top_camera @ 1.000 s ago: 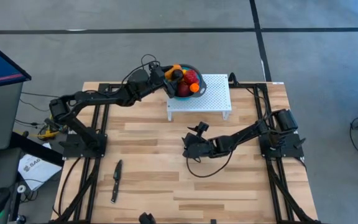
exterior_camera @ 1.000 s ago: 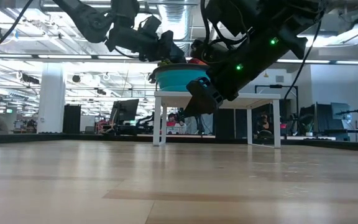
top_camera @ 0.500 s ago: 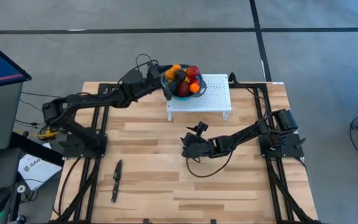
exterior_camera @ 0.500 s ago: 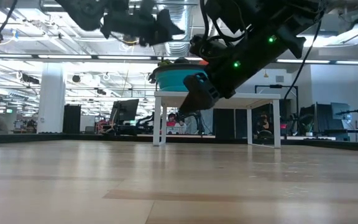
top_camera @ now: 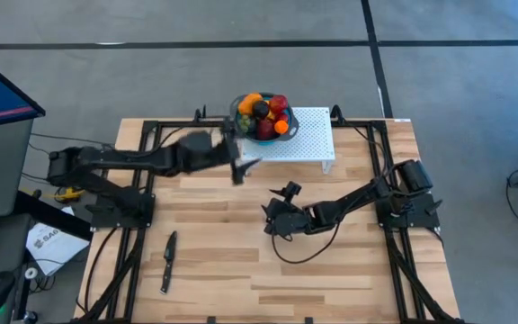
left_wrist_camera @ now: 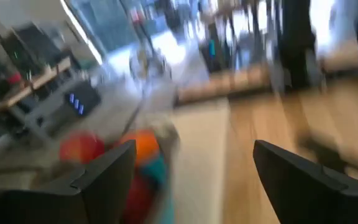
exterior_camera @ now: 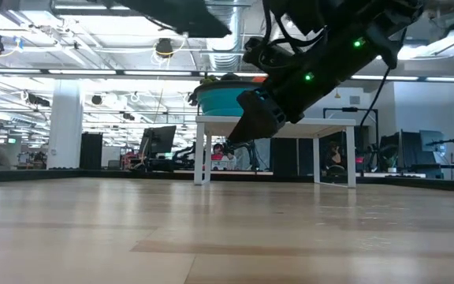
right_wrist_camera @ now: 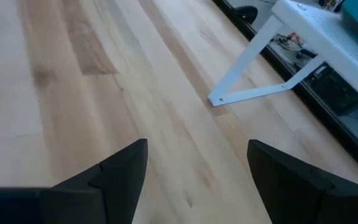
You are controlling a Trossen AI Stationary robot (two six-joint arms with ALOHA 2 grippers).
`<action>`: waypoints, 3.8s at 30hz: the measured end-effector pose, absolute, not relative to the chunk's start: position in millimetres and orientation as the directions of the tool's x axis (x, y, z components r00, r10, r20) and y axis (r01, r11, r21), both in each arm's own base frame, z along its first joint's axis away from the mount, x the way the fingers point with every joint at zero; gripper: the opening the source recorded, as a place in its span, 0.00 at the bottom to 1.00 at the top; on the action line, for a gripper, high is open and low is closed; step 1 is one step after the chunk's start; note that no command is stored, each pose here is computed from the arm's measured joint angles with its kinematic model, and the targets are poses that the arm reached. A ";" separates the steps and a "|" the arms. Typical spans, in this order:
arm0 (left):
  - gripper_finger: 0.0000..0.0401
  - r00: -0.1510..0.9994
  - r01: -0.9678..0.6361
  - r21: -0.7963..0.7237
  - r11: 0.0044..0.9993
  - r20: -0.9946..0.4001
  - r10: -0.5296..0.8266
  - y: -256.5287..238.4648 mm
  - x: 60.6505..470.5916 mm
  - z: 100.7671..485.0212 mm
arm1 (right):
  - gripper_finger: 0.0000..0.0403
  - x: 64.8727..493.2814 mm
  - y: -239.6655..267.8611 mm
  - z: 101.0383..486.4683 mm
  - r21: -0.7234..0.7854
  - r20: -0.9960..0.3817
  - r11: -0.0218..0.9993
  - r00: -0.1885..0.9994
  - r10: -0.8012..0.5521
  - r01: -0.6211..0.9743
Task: Pick & Place Fruit
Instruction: Put the black knife on the shelf
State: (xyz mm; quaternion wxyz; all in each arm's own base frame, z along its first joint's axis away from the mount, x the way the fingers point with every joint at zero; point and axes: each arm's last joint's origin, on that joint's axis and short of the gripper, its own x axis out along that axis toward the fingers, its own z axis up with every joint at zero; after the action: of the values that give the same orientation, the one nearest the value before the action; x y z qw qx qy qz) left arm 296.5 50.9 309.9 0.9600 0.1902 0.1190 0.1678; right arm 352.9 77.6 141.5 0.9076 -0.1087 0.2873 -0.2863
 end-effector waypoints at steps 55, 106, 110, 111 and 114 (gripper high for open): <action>0.65 0.005 -0.942 -0.053 0.330 -0.990 -0.143 -195.1 152.6 124.6 | 0.67 302.7 199.8 146.8 0.075 -0.289 0.978 0.943 -0.165 0.194; 0.27 0.995 0.012 -0.333 0.943 -0.093 -0.045 -112.9 308.3 222.6 | 0.67 188.9 208.6 116.6 0.407 -0.048 0.910 0.997 -0.065 0.079; 0.27 1.000 0.027 -0.289 0.957 0.013 -0.024 -101.1 312.9 233.3 | 0.67 208.1 191.6 136.4 0.329 0.090 0.943 0.992 -0.085 0.051; 0.27 0.999 0.036 -0.282 0.959 0.038 -0.026 -97.6 314.1 235.8 | 0.67 214.5 187.6 139.9 0.296 0.109 0.954 0.990 -0.091 0.054; 0.27 0.994 0.078 -0.270 0.960 0.100 -0.052 -86.4 317.4 242.0 | 0.67 235.8 173.5 147.7 0.245 0.137 0.966 0.983 -0.120 0.084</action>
State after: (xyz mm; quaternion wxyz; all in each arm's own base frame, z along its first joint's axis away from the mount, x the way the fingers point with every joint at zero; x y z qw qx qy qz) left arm 317.4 -86.4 242.0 0.9888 -0.1379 -0.0461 -0.0328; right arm 235.8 173.5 147.7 0.9886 0.1198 -0.0757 -0.0515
